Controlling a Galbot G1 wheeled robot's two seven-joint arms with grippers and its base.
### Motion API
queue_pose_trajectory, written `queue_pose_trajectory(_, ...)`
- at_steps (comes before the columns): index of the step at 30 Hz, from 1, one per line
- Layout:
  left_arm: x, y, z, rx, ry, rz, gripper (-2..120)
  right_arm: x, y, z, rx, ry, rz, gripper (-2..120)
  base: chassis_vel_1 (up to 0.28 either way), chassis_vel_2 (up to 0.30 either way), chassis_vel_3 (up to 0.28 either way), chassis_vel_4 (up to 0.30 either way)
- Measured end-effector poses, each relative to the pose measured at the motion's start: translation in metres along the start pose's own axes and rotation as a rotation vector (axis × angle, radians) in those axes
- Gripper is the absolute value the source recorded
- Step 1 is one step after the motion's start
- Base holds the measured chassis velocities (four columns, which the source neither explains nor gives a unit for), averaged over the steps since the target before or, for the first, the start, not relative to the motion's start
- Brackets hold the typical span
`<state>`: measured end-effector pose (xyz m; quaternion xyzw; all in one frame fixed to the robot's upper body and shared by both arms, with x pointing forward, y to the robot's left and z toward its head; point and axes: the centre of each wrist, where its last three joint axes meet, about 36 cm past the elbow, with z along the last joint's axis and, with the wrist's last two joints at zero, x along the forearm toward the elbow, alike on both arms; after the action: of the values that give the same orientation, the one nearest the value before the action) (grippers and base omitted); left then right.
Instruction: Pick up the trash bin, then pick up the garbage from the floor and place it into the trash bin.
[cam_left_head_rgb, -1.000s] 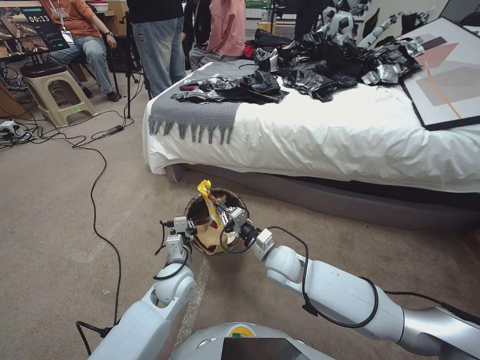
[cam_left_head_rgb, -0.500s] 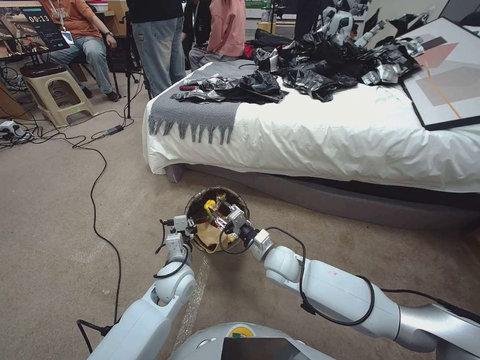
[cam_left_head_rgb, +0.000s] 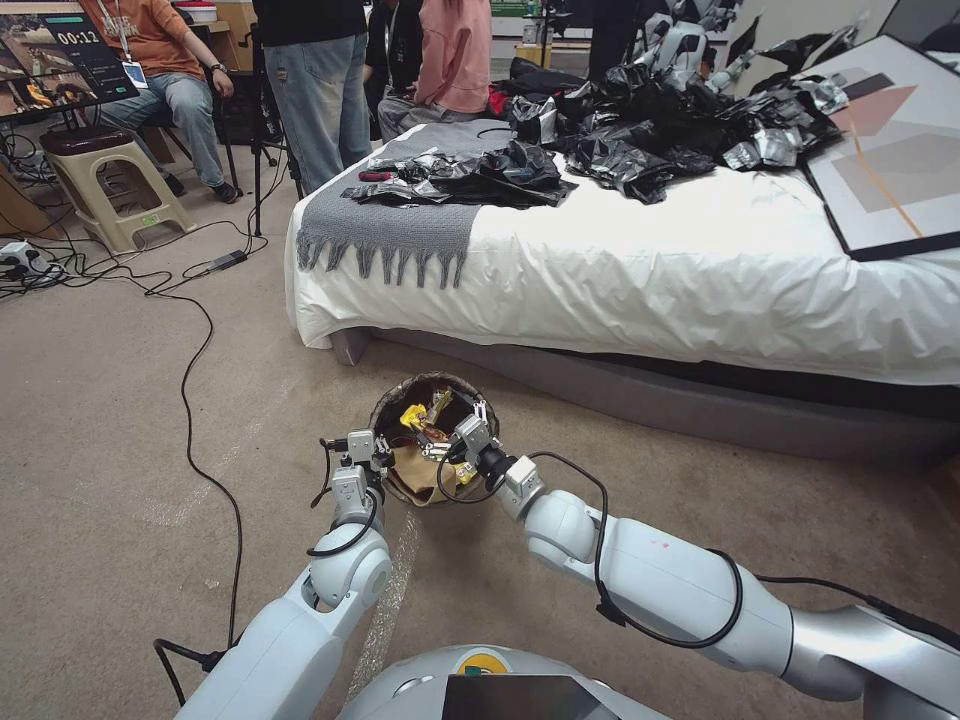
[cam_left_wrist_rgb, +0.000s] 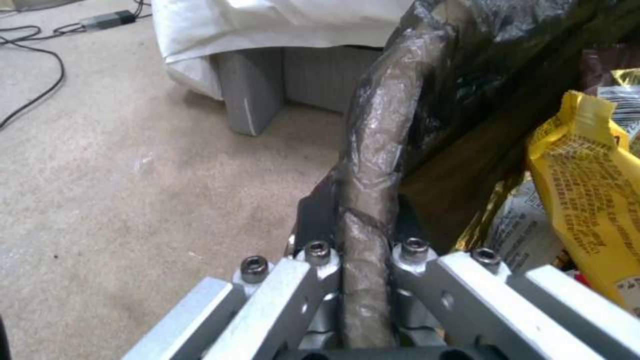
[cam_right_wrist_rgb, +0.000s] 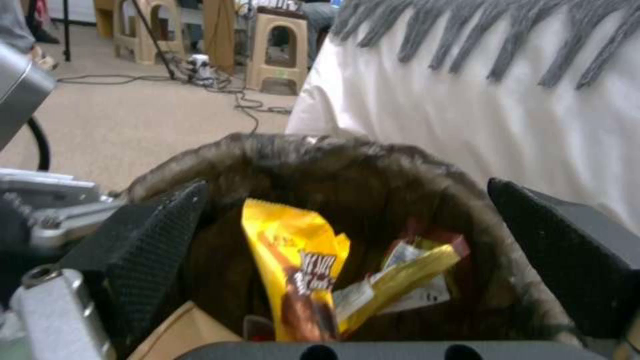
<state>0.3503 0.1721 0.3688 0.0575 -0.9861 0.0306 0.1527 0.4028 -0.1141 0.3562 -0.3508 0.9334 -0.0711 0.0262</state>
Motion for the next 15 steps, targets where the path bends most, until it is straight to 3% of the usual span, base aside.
queue_pose_trajectory(15,0.002,0.0,0.002,-0.001,0.007,0.001,2,-0.006,-0.002,-0.013,-0.025,-0.04,0.051,100,0.0,0.0,0.0,0.0)
